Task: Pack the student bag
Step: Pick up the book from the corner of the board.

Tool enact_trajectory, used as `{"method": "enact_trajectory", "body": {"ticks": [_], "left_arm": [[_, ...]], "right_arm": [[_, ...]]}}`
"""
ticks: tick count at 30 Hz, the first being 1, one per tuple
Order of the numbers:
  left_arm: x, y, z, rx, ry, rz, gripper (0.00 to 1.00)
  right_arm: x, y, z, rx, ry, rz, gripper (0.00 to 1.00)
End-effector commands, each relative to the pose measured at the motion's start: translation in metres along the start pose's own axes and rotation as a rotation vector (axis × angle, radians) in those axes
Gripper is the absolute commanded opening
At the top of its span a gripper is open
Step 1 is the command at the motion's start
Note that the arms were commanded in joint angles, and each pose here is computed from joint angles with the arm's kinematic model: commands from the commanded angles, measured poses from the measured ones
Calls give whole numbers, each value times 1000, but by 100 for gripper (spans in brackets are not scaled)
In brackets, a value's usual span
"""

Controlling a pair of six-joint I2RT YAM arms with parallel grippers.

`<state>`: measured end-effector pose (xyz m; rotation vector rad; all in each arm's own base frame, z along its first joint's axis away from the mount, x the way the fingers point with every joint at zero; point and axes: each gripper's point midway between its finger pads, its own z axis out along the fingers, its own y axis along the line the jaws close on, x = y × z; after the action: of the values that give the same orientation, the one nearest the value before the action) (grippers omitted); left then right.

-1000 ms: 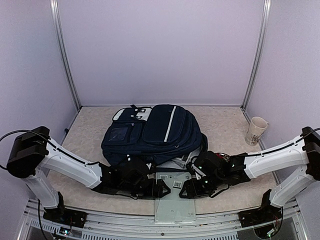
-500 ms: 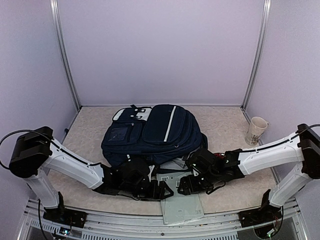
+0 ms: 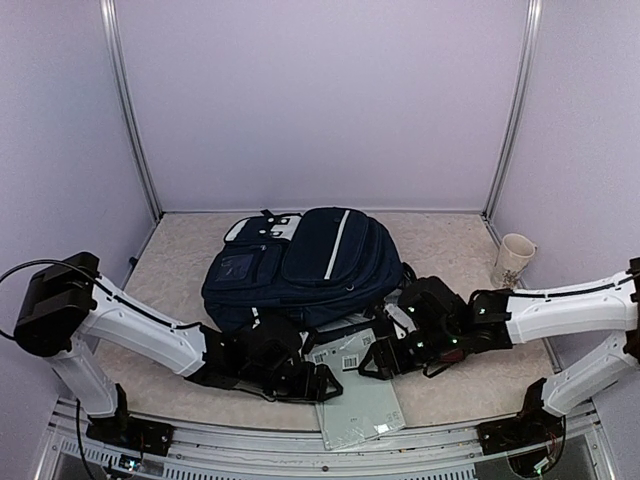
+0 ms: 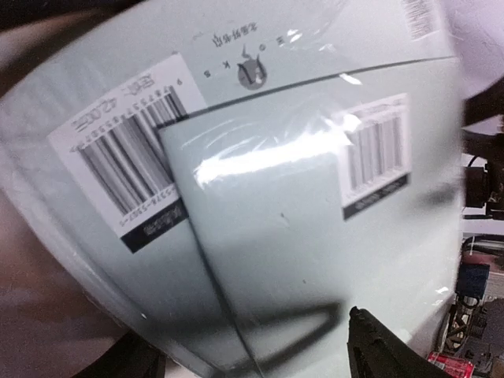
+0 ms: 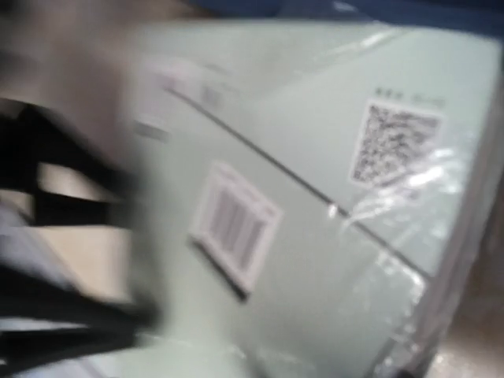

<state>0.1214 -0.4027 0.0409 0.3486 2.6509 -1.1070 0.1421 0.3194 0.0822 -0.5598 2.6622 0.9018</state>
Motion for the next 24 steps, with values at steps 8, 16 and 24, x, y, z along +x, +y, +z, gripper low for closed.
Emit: {"method": "enact_trajectory", "body": {"ticks": [8,16,24], "left_arm": [[-54,-110,60,319,-38,65,77],[-56,-90,91,275,-15,2,77],[-59,-71,97,222,-29,-27,77]], "right_arm": [[-52,16,-75,-187,-236,48,70],[-43,-52,-96,82,-257,103,74],[-33,-95,-86,174,-200,134,81]]}}
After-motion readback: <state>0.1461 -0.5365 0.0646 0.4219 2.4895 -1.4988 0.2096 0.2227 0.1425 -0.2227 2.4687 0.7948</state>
